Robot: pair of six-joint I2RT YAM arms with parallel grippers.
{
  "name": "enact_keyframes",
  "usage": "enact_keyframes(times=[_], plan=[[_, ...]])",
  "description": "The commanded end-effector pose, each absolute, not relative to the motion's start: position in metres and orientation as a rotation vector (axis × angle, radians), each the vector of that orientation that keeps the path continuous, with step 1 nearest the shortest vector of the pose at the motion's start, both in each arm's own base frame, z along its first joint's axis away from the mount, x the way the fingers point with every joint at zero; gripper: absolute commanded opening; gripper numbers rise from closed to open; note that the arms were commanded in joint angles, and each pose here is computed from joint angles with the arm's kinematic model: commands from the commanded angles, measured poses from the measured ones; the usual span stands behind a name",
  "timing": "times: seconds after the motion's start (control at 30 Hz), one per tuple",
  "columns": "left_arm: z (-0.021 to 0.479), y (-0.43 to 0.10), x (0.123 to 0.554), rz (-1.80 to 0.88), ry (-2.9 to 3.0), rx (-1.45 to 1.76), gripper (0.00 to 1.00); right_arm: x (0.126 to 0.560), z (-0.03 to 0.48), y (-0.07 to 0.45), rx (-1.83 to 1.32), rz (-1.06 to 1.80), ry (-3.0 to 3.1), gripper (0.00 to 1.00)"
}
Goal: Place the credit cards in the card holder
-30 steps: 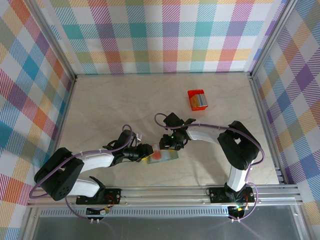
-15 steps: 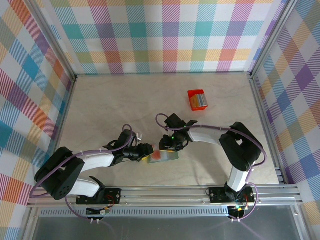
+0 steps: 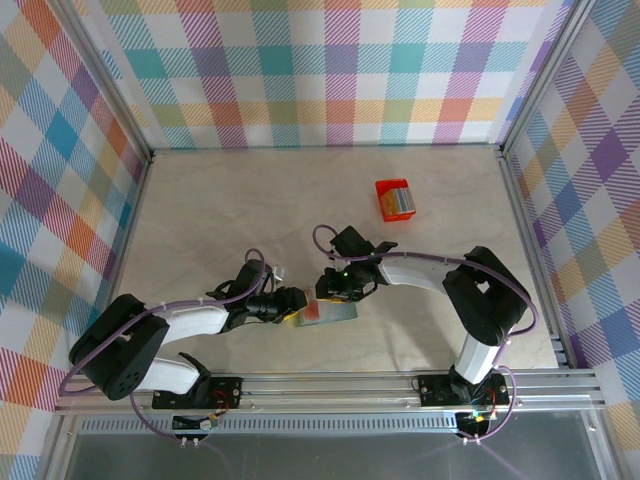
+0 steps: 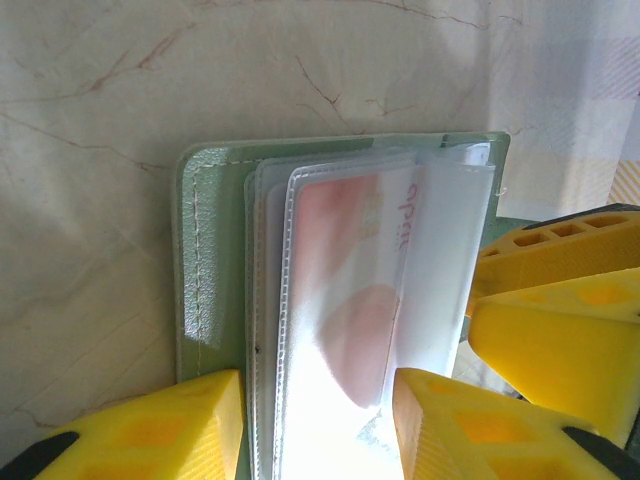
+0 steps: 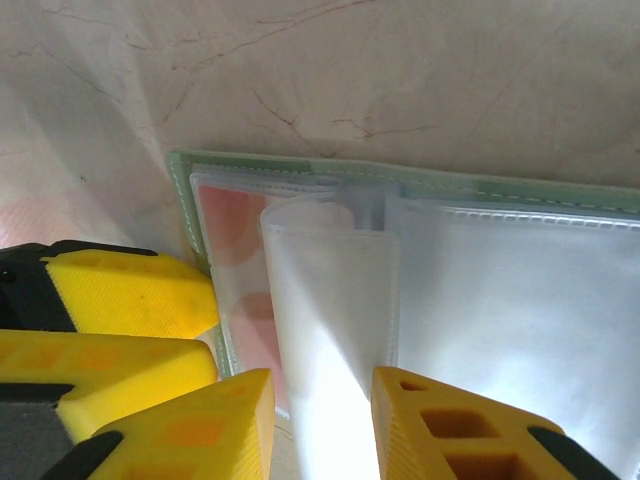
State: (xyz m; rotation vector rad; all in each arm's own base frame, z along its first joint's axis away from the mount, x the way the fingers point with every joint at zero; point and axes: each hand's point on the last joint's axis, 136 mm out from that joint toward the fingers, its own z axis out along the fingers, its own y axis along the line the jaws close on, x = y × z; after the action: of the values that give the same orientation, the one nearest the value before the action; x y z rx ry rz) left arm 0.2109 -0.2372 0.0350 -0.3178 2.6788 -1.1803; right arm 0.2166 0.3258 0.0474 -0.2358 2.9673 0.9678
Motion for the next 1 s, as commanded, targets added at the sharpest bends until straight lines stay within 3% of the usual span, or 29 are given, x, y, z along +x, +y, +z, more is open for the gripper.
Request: enact_keyframes(times=[0.0,0.97], plan=[[0.034,-0.234,0.206,-1.167,2.682,-0.315,0.43,0.216,0.056,0.329,-0.221,1.036,2.949,0.31],[0.045,-0.193,0.186,-1.109,2.636,-0.409,0.43,0.206,0.053,0.365,-0.326,0.980,2.979,0.30]])
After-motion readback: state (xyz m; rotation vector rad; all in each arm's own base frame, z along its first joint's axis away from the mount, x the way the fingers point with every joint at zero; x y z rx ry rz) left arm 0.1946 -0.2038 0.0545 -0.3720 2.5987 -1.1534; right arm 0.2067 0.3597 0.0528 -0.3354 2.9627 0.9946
